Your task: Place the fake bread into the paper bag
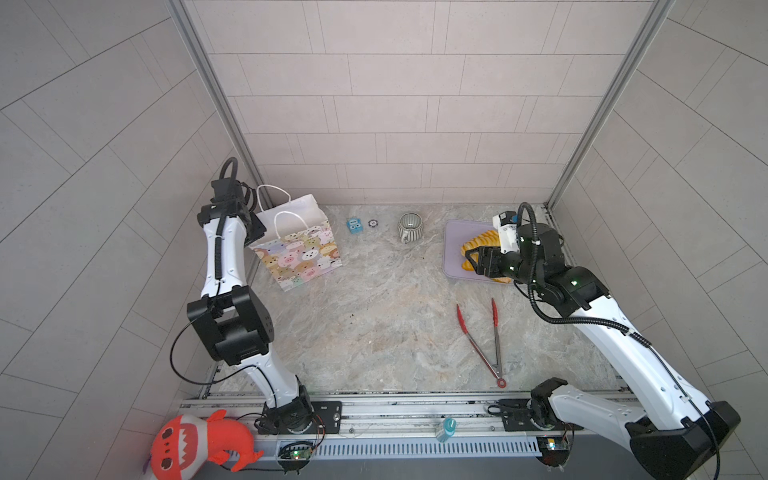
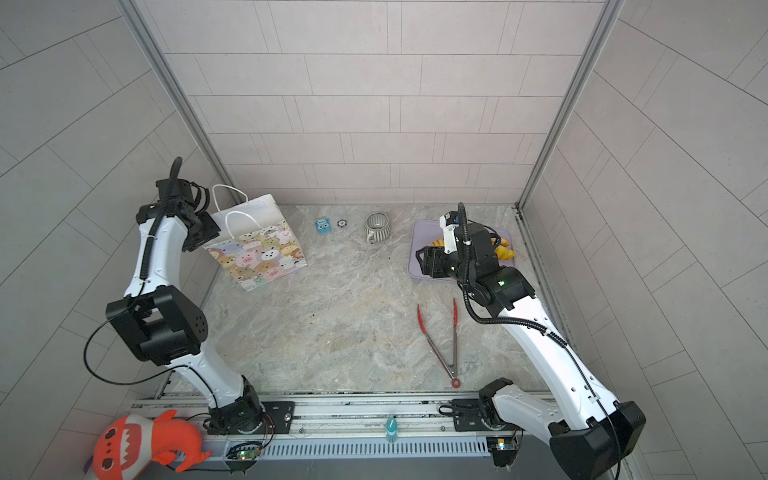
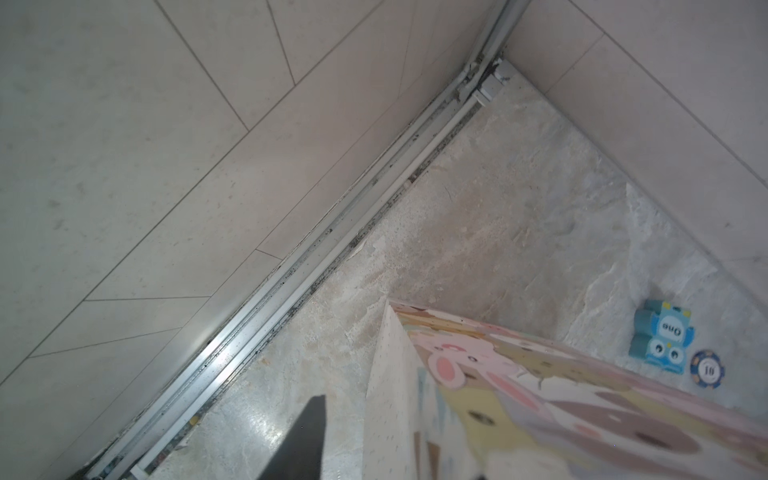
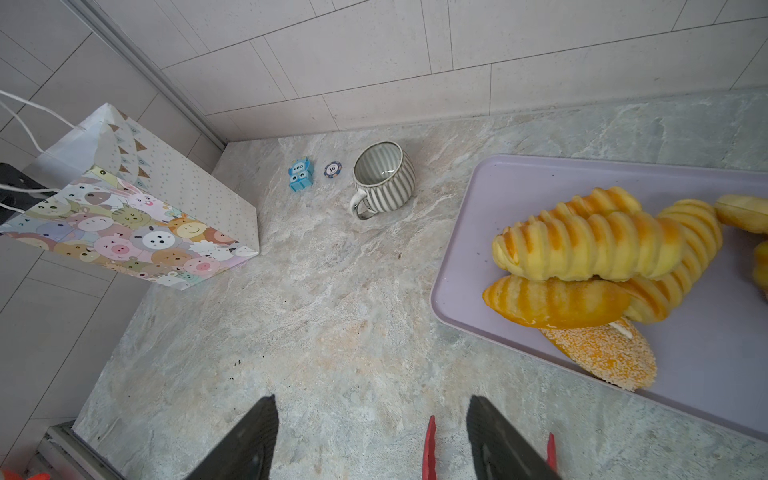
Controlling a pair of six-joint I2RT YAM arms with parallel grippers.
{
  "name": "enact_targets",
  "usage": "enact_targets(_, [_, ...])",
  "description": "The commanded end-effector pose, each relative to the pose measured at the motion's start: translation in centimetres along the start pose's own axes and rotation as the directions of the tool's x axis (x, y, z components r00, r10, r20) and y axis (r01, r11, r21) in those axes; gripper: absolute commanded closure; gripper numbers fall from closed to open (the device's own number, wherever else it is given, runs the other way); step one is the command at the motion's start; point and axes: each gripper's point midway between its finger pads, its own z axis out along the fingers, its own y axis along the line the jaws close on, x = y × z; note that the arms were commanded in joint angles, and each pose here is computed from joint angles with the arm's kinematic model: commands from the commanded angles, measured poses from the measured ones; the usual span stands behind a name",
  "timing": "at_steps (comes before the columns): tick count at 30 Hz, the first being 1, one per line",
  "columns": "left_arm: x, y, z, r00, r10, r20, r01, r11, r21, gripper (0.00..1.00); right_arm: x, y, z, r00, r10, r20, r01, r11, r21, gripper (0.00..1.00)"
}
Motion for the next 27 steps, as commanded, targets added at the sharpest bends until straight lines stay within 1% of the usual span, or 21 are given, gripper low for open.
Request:
enact_targets(1, [1.4, -0.1, 0.1, 0.998, 0.005, -0.058, -0.003, 1.000, 0.029, 0.75, -0.2, -0.2, -0.1, 1.000, 0.003, 0.012, -0.003, 1.000, 0.013, 0.26])
enact_targets(5, [1.8, -0.9, -0.6, 0.997, -0.001, -0.072, 0.007, 0.997, 0.083, 0.90, -0.2, -0.3, -0.1, 1.000, 0.003, 0.015, -0.003, 1.000, 0.020, 0.27])
enact_targets(7, [2.0, -1.2, -1.2, 0.997, -0.007, -0.073, 0.015, 0.994, 0.110, 0.95, -0.3, -0.3, -0.2, 1.000, 0.002, 0.019, -0.002, 1.000, 0.025, 0.27])
enact_targets(10, [2.3, -1.6, -2.3, 0.997, -0.010, -0.071, 0.020, 0.989, 0.149, 1.00, -0.4, -0.3, -0.5, 1.000, -0.003, 0.024, 0.002, 1.000, 0.027, 0.26])
enact_targets(14, [3.1, -2.6, -4.0, 0.996, 0.006, -0.087, 0.013, 0.976, 0.217, 1.00, -0.6, -0.2, -0.8, 1.000, -0.012, 0.026, 0.012, 1.000, 0.021, 0.25])
enact_targets(17, [4.1, -3.3, -5.7, 0.994, 0.051, -0.094, -0.026, 0.969, 0.247, 1.00, -0.7, -0.1, -0.8, 1.000, -0.020, 0.007, 0.020, 1.000, 0.022, 0.25])
enact_targets(24, [8.5, -4.6, -9.7, 0.977, 0.177, -0.118, -0.130, 0.936, 0.327, 1.00, -1.2, -1.0, -1.0, 1.000, -0.003, -0.017, 0.004, 0.998, 0.061, 0.25])
enact_targets(27, [10.9, -5.9, -11.2, 0.966, 0.225, -0.124, -0.161, 0.906, 0.391, 1.00, -1.0, -1.2, -0.7, 0.999, 0.004, -0.045, -0.001, 0.998, 0.066, 0.21])
